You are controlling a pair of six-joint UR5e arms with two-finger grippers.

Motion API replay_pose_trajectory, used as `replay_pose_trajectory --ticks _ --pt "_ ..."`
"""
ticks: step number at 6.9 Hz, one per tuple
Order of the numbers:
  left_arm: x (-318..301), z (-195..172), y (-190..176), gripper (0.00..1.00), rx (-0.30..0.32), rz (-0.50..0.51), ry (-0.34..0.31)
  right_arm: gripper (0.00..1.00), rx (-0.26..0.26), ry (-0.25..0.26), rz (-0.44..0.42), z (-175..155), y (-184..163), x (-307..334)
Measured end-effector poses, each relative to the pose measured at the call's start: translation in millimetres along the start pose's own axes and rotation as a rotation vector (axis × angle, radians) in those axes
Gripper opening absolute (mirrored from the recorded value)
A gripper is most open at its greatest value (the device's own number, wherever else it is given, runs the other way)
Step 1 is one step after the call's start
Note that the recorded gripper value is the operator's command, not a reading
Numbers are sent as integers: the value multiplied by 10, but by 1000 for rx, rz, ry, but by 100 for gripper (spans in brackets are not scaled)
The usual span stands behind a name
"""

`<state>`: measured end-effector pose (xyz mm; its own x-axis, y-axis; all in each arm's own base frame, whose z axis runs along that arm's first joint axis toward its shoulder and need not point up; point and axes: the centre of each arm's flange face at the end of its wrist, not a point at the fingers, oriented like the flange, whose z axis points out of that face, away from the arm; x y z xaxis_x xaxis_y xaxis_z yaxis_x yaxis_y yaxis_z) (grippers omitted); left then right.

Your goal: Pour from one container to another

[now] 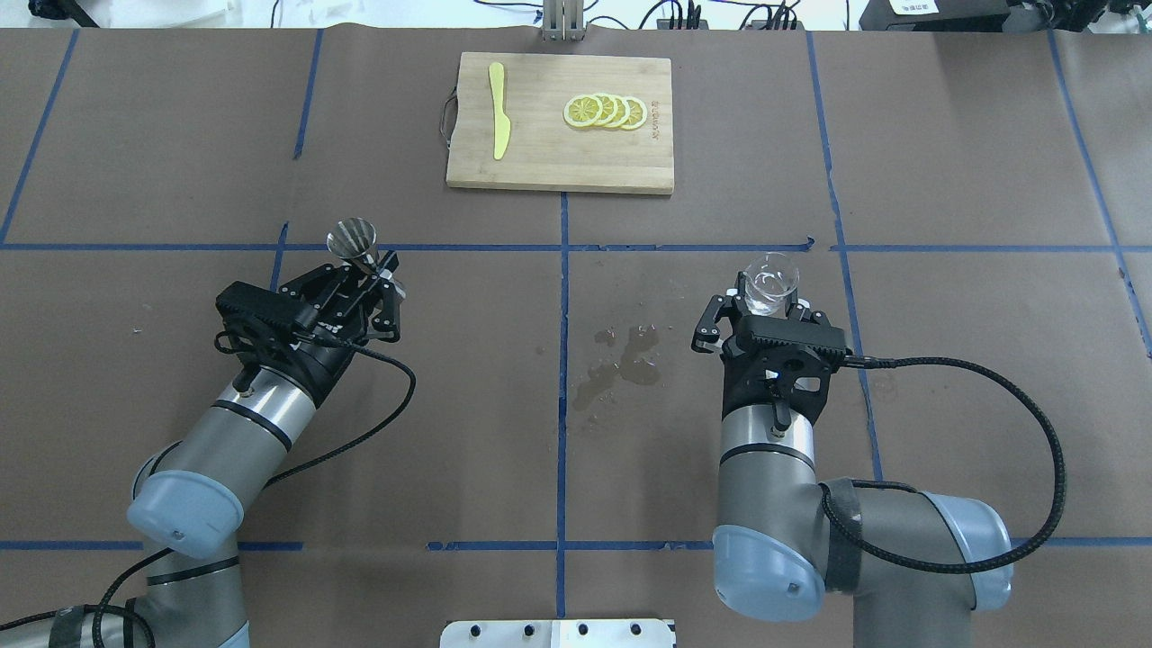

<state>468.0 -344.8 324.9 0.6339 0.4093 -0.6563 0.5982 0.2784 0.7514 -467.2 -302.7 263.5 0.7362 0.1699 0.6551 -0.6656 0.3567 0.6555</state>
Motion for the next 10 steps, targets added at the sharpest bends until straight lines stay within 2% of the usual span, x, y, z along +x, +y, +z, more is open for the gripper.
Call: replay_pose_trajectory --ticks 1,3,5,6,8,10 --pt "165 -20 32 0 -22 69 65 2 8 -33 -9 -56 -70 -48" --pt "494 -1 119 0 -51 108 237 2 36 -76 -30 -194 -154 -152" --pt "765 -44 30 0 -16 135 442 2 52 -114 -63 -397 -268 -298" --pt "865 -43 10 0 -5 152 514 1 54 -131 -80 -491 -314 -343" --pt "965 20 56 0 -4 164 564 1 59 -170 -119 -734 -411 -379" --pt "992 73 24 0 -9 173 611 1 80 -187 -172 -870 -415 -395"
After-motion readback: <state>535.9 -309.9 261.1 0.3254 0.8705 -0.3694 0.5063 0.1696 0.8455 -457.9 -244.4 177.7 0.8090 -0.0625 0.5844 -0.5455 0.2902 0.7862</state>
